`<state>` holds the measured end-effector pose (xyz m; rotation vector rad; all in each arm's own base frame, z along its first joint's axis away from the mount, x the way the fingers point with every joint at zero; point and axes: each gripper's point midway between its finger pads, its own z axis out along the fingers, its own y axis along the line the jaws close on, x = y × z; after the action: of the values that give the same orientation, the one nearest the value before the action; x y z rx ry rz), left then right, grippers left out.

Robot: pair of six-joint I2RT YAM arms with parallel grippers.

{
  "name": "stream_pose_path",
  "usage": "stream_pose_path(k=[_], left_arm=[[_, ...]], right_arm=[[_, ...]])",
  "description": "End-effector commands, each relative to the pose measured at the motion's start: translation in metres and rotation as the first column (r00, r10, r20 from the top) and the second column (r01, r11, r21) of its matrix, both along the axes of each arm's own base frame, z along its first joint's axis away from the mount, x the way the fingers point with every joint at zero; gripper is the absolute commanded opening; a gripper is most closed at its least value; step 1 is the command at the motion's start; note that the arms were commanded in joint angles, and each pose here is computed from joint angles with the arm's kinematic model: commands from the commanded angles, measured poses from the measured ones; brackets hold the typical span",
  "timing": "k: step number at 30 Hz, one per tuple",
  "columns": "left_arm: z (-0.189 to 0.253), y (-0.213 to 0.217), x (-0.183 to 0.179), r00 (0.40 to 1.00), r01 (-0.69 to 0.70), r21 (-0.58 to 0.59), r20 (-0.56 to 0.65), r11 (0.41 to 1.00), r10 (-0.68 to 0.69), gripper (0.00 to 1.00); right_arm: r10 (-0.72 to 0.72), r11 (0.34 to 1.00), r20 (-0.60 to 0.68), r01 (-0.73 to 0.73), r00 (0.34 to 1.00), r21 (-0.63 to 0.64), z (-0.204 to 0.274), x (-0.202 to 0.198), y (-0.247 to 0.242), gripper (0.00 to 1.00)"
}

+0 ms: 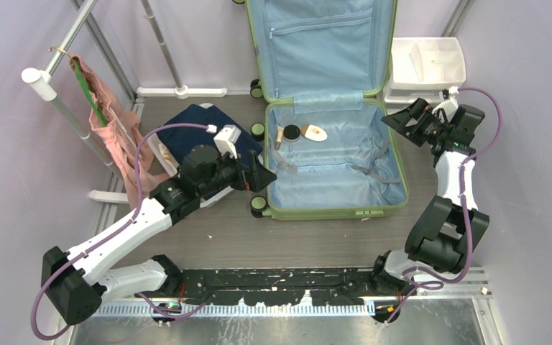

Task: Open, take out, and arrange the luggage
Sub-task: Adjust the luggage at the center of the board.

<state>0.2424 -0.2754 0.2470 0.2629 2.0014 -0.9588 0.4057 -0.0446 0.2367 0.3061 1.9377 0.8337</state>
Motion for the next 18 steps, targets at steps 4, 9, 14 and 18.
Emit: stream_pose_path(k=[4, 9, 14, 18], left_arm=[[0.043, -0.002, 0.001, 0.999, 0.035, -0.176, 0.028, 0.984, -0.030, 0.98], [0.050, 0.000, -0.001, 0.997, 0.048, -0.195, 0.062, 0.980, -0.036, 0.98], [0.056, 0.007, 0.003, 0.992, 0.038, -0.166, 0.127, 0.985, -0.017, 0.98], [0.074, 0.010, 0.017, 0.984, -0.010, -0.171, 0.175, 0.985, 0.041, 0.97]], right_arm=[[-0.041, 0.999, 0.140, 0.045, 0.989, -0.026, 0.040, -0.003, -0.011, 1.00], [-0.041, 0.997, 0.148, 0.049, 0.988, -0.052, 0.037, 0.003, -0.016, 1.00], [-0.006, 0.984, 0.175, 0.037, 0.984, -0.173, 0.033, 0.009, -0.025, 1.00], [0.069, 0.965, 0.098, -0.041, 0.993, -0.259, 0.017, 0.006, -0.028, 1.00]])
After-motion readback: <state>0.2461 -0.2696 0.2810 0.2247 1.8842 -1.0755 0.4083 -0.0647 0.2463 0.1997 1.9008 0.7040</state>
